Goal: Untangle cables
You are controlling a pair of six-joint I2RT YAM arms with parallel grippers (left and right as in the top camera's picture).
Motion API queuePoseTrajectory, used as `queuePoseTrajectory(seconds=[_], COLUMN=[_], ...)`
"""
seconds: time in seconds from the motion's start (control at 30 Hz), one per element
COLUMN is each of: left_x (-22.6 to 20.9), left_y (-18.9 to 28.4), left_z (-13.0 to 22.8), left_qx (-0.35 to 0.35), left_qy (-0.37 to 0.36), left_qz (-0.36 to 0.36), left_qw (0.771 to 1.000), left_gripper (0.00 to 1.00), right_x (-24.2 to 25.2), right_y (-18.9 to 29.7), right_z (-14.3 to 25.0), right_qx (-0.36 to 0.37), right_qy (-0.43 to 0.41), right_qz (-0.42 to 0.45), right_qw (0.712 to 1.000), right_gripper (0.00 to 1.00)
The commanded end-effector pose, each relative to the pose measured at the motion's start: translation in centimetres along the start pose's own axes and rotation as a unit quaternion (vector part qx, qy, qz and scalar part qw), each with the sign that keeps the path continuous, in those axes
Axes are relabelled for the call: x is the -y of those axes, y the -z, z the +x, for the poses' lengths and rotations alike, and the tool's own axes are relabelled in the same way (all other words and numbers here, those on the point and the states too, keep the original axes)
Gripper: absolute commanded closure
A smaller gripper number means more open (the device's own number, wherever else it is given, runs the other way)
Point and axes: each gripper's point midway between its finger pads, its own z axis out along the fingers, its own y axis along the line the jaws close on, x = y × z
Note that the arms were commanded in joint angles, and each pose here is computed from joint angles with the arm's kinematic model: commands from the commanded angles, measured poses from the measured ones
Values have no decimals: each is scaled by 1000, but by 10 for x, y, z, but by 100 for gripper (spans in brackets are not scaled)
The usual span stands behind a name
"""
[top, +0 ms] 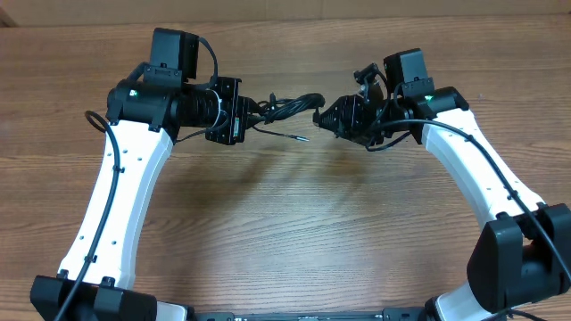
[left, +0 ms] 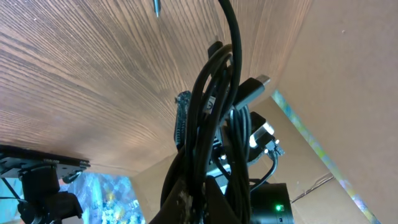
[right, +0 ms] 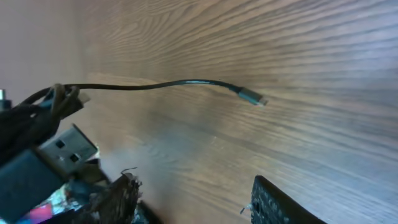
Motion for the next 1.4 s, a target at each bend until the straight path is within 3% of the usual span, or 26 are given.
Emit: queuePoseTrajectory(seconds=[0.0, 0.1, 0.3, 0.37, 0.53, 0.7, 0.87, 0.97, 1.1, 1.17, 1.23, 1.3, 1.37], left_x=[5, 5, 0, -2, -7, 19, 32, 42, 42, 47, 53, 47, 37], left_y=[3, 3, -11, -18, -46, -62, -47, -31, -35, -38, -34, -24, -21], left_z=[-3, -5, -14, -21, -42, -38, -60, -86, -70, -49, -9, 20, 27], left_qx=[16, 23, 57, 59, 47, 51, 75, 110, 75, 36, -37, -102, -127], left_qy=[-40, -54, -170, -240, -316, -382, -415, -459, -548, -612, -700, -738, -740], left_qz=[8, 8, -20, -35, -71, -28, -12, -9, 3, 35, 115, 178, 185], left_qw=[999, 998, 984, 968, 945, 922, 906, 881, 833, 789, 704, 643, 634], left_gripper=[96, 96, 96, 96, 96, 96, 96, 96, 96, 96, 96, 96, 96], right_x=[-24, -38, -77, -86, -110, -137, -85, -40, -43, -45, -37, -42, -38], right_y=[3, 5, 16, 20, 29, 13, 20, 34, 28, 24, 17, 19, 24], right_z=[4, 1, -18, -23, -25, -2, -23, -35, -27, -24, -24, -19, -9], right_qx=[-19, -21, -12, -12, -33, -65, -18, 16, 7, 7, 17, 9, -1], right_qy=[-15, -17, -47, -63, -90, -64, -94, -106, -68, -57, -62, -19, 4], right_qz=[-54, -89, -176, -194, -241, -254, -194, -146, -142, -135, -105, -117, -106], right_qw=[998, 996, 983, 979, 966, 963, 976, 984, 988, 989, 992, 993, 994], right_gripper=[45, 49, 53, 53, 53, 53, 53, 52, 50, 49, 49, 46, 46])
